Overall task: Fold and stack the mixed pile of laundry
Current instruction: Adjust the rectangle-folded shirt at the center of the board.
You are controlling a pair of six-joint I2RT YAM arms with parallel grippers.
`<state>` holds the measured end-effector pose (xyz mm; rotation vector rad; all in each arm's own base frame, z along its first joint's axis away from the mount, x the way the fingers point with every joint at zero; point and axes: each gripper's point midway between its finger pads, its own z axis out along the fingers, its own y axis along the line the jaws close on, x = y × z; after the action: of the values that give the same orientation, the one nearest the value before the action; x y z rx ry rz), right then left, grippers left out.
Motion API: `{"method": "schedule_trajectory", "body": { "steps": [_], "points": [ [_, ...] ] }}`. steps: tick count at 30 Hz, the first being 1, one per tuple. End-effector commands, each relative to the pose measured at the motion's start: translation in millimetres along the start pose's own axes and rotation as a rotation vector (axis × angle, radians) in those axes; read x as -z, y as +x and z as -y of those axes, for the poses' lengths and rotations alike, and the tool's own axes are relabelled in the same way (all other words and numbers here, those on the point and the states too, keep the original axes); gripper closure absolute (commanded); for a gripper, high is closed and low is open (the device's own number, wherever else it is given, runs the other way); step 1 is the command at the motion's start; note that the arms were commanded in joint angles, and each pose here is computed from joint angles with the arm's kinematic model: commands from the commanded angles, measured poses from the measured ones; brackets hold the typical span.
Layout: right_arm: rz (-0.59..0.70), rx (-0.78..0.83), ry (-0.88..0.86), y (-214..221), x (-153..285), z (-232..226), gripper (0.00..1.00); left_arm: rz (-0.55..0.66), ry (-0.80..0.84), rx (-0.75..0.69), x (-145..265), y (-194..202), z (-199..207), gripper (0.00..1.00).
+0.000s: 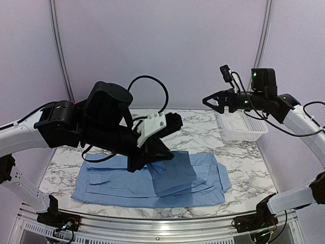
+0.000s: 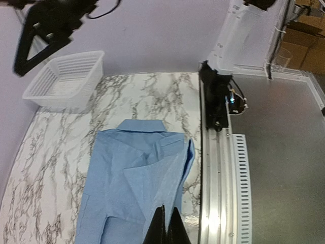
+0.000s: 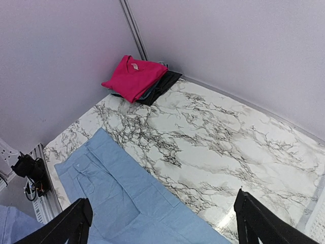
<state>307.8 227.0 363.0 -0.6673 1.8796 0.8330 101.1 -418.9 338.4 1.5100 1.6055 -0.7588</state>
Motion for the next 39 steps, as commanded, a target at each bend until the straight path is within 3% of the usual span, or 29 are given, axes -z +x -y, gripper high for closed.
{"method": "schedule_trajectory", "body": {
  "steps": [1, 8, 13, 15, 20, 27, 33, 39],
  "points": [
    [-0.018, -0.011, 0.000, -0.9, -15.4, 12.8, 0.08, 0.004, 0.121, -0.091, 4.1, -6.9, 45.9, 1.00],
    [-0.196, -0.081, -0.163, 74.4, -50.8, 9.3, 0.25, -0.090, 0.165, -0.213, -10.3, 22.8, 89.0, 1.00],
    [-0.300, -0.117, -0.234, 124.3, -67.9, -5.6, 0.30, -0.119, 0.094, -0.187, -24.7, 24.5, 79.5, 1.00],
    [-0.330, -0.131, -0.244, 137.5, -71.3, -8.7, 0.31, -0.096, -0.021, -0.108, -24.9, 20.0, 50.8, 1.00],
    [-0.325, -0.162, -0.203, 141.7, -73.1, 0.9, 0.32, 0.073, -0.272, 0.257, -2.5, 24.2, -38.5, 1.00],
    [-0.416, -0.231, -0.147, 176.3, -90.1, 23.0, 0.34, 0.192, -0.592, 0.678, 40.1, 107.2, -131.2, 1.00],
    [-0.536, -0.315, -0.088, 233.4, -106.3, 44.0, 0.38, 0.233, -0.789, 0.893, 72.5, 184.0, -155.8, 1.00],
    [-0.650, -0.367, -0.015, 283.8, -110.7, 61.8, 0.42, 0.258, -0.929, 1.051, 97.8, 250.5, -154.7, 1.00]
  ]
}}
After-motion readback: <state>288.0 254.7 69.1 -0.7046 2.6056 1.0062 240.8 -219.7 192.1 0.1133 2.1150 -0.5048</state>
